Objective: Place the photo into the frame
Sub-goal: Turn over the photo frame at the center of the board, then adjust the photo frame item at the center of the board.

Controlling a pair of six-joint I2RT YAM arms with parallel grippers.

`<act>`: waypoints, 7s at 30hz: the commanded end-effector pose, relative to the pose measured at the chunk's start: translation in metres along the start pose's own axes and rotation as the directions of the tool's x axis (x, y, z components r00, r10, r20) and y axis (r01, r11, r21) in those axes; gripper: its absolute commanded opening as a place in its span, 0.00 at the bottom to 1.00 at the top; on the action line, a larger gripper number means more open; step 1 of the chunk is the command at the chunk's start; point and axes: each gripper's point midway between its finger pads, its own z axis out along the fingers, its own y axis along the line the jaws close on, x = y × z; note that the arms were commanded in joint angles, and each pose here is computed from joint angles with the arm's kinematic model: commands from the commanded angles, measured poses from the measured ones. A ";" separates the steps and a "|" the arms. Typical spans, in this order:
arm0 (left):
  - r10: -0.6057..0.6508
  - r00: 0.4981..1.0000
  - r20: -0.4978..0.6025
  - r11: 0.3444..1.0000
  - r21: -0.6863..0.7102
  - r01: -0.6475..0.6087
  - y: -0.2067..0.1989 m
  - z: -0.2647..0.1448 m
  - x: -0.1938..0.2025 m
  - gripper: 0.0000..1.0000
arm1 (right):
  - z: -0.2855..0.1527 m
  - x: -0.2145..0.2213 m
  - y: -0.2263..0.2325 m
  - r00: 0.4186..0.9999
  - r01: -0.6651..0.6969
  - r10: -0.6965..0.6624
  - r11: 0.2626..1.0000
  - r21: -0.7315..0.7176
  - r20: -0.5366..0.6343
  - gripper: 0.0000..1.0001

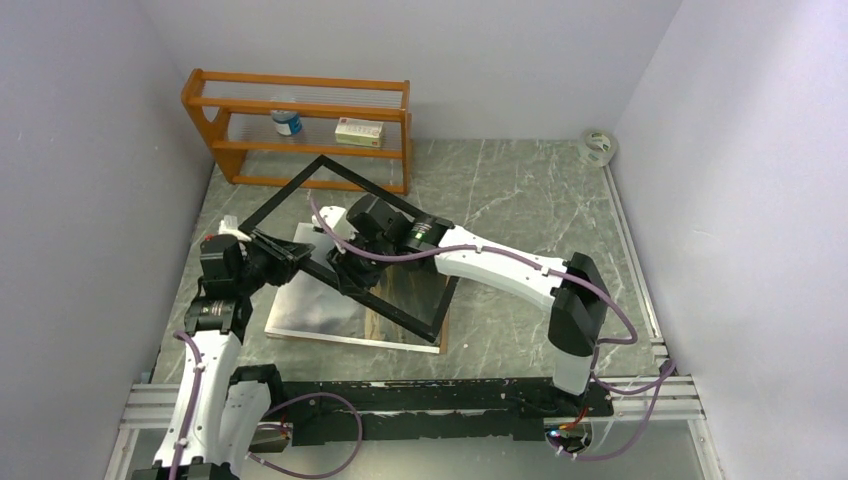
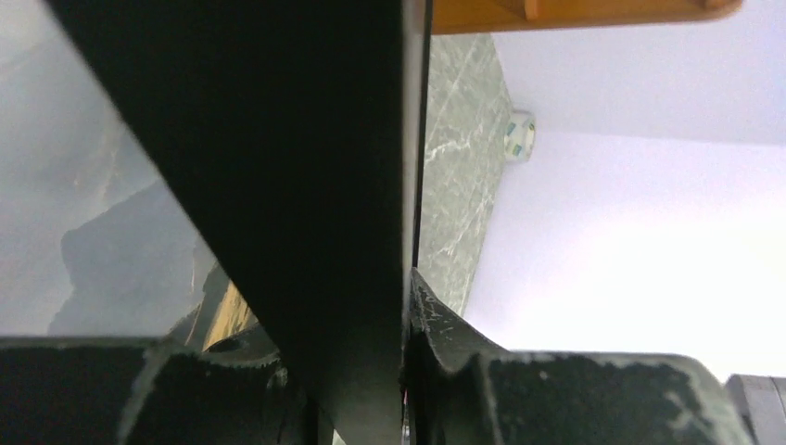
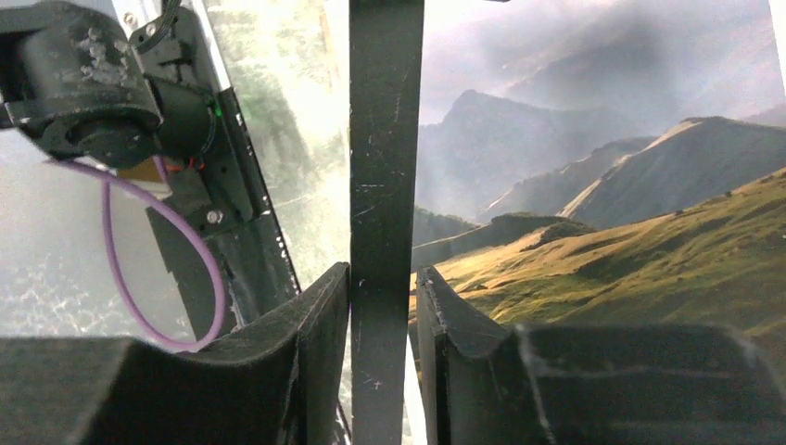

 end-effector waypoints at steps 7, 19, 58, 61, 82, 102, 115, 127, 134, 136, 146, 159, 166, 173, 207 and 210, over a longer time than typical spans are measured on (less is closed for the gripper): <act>-0.141 0.990 0.030 0.945 -0.295 0.143 0.007 -0.026 -0.010 0.02 | -0.036 -0.048 -0.021 0.980 0.098 -0.159 0.908 0.407 0.119 0.71; -0.249 0.967 0.046 0.880 -0.406 0.246 -0.003 -0.042 -0.012 0.03 | -0.060 -0.061 -0.034 0.914 0.315 -0.403 0.647 0.695 -0.040 0.49; 0.413 0.852 0.321 0.865 0.155 -0.477 -0.189 -0.082 -0.088 0.94 | -0.317 -0.087 -0.077 0.844 -0.025 -0.354 0.723 0.691 0.402 0.00; 0.445 0.844 0.300 0.838 0.193 -0.510 -0.198 -0.073 -0.088 0.94 | -0.319 -0.070 -0.086 0.861 -0.050 -0.318 0.724 0.688 0.397 0.00; 0.456 0.857 0.239 0.847 0.179 -0.500 -0.176 -0.024 -0.096 0.94 | -0.364 -0.003 -0.103 0.856 -0.188 -0.237 0.685 0.704 0.460 0.00; 0.454 0.875 0.165 0.871 0.126 -0.476 -0.153 0.011 -0.101 0.94 | -0.365 -0.034 -0.198 0.713 -0.599 0.047 0.559 0.573 0.699 0.00; 0.430 0.896 0.107 0.893 0.098 -0.440 -0.136 0.023 -0.096 0.94 | -0.362 0.036 -0.296 0.518 -0.802 0.414 0.539 0.257 0.749 0.00; 0.412 0.911 -0.026 0.907 -0.083 -0.412 -0.068 0.056 -0.090 0.94 | -0.346 0.135 -0.372 0.487 -0.827 0.550 0.541 0.155 0.679 0.09; 0.373 0.923 -0.094 0.908 -0.167 -0.384 -0.017 0.075 -0.076 0.94 | -0.340 0.188 -0.410 0.491 -0.842 0.583 0.507 0.182 0.647 0.12; 0.371 0.923 -0.101 0.907 -0.173 -0.383 -0.009 0.078 -0.073 0.94 | -0.334 0.204 -0.417 0.484 -0.854 0.600 0.483 0.194 0.637 0.14; 0.302 0.941 -0.151 0.897 -0.289 -0.335 0.046 0.091 -0.060 0.94 | -0.325 0.267 -0.441 0.454 -0.891 0.619 0.316 0.326 0.641 0.47; 0.250 0.948 -0.196 0.860 -0.406 -0.311 0.086 0.096 -0.053 0.94 | -0.374 0.275 -0.448 0.499 -0.839 0.495 0.073 0.539 0.711 0.72; 0.204 0.953 -0.224 0.853 -0.438 -0.286 0.096 0.094 -0.045 0.91 | -0.317 0.185 -0.376 0.358 -0.929 0.534 0.123 0.349 0.765 0.74; 0.165 0.948 -0.273 0.858 -0.434 -0.274 0.100 0.090 -0.031 0.88 | -0.201 0.136 -0.240 0.191 -0.970 0.761 0.244 0.000 0.620 0.69; -0.068 0.877 -0.477 0.818 -0.529 -0.224 0.159 0.068 0.034 0.61 | -0.021 0.229 -0.026 0.343 -0.937 0.938 0.338 0.083 0.053 0.55; -0.090 0.874 -0.478 0.807 -0.550 -0.218 0.162 0.066 0.037 0.60 | -0.015 0.225 -0.032 0.312 -0.950 0.944 0.308 0.048 0.110 0.56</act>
